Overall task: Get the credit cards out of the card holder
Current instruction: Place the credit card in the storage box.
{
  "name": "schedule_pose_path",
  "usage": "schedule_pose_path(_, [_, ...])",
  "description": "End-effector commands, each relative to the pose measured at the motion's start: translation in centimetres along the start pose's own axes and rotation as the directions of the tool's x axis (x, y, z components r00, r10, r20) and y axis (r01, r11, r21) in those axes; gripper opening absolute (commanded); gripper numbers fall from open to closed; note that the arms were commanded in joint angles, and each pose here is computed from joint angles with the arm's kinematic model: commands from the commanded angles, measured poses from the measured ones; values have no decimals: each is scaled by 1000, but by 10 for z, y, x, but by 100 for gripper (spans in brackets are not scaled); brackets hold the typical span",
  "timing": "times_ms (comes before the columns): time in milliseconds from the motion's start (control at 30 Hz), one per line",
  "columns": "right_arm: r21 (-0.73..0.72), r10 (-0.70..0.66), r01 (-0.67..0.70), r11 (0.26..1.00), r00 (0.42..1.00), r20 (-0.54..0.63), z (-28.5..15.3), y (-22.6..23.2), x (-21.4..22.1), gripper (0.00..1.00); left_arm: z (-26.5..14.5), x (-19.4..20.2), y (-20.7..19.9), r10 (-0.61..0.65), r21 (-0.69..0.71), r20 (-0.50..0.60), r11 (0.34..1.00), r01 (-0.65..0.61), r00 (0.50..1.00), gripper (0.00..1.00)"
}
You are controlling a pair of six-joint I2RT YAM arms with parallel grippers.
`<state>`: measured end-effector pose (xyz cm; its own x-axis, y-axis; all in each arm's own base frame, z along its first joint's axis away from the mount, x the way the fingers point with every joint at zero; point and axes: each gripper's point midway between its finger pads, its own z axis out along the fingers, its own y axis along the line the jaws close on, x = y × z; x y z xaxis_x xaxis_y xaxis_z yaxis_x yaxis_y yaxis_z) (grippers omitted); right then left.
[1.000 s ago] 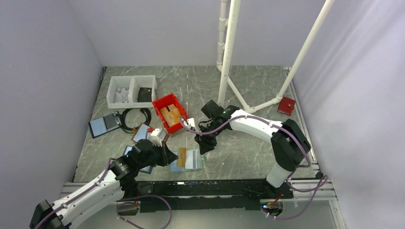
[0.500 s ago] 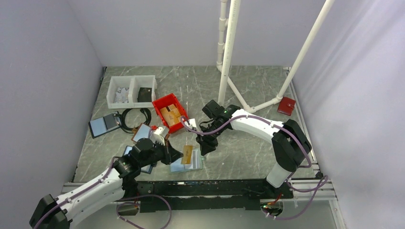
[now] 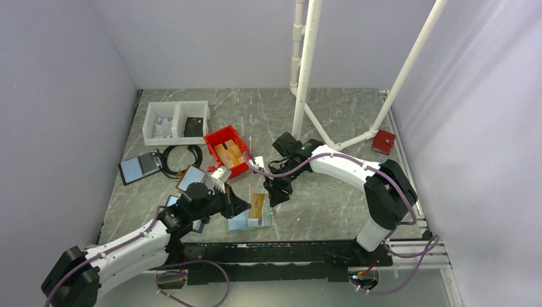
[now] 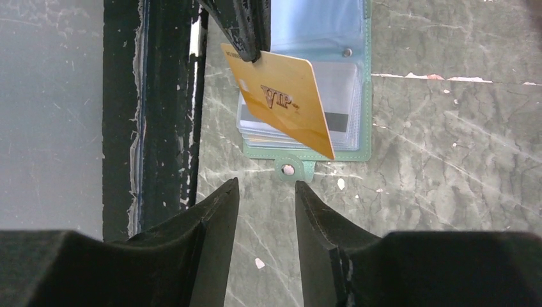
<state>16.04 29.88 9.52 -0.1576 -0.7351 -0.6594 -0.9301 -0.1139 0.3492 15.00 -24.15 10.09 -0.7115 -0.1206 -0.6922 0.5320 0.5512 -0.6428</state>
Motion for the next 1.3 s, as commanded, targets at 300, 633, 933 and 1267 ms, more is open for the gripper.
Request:
schedule_pose_path(300, [47, -23, 19, 999, 997, 76, -10, -6, -24, 46, 10, -6, -20, 65, 101, 8, 993, -65, 998, 0])
schedule_pose_path(633, [75, -16, 10, 997, 996, 83, -13, -13, -23, 50, 11, -7, -28, 84, 138, 2, 987, -84, 996, 0])
schedule_pose_path(933, [-6, -2, 3, 1000, 995, 102, -7, -3, -24, 50, 13, -8, -40, 97, 201, 8, 975, -96, 995, 0])
schedule_pose_path(1267, [-119, -7, 19, 993, 995, 95, 2, 17, -26, 36, 9, -11, -46, 108, 218, 21, 970, -110, 994, 0])
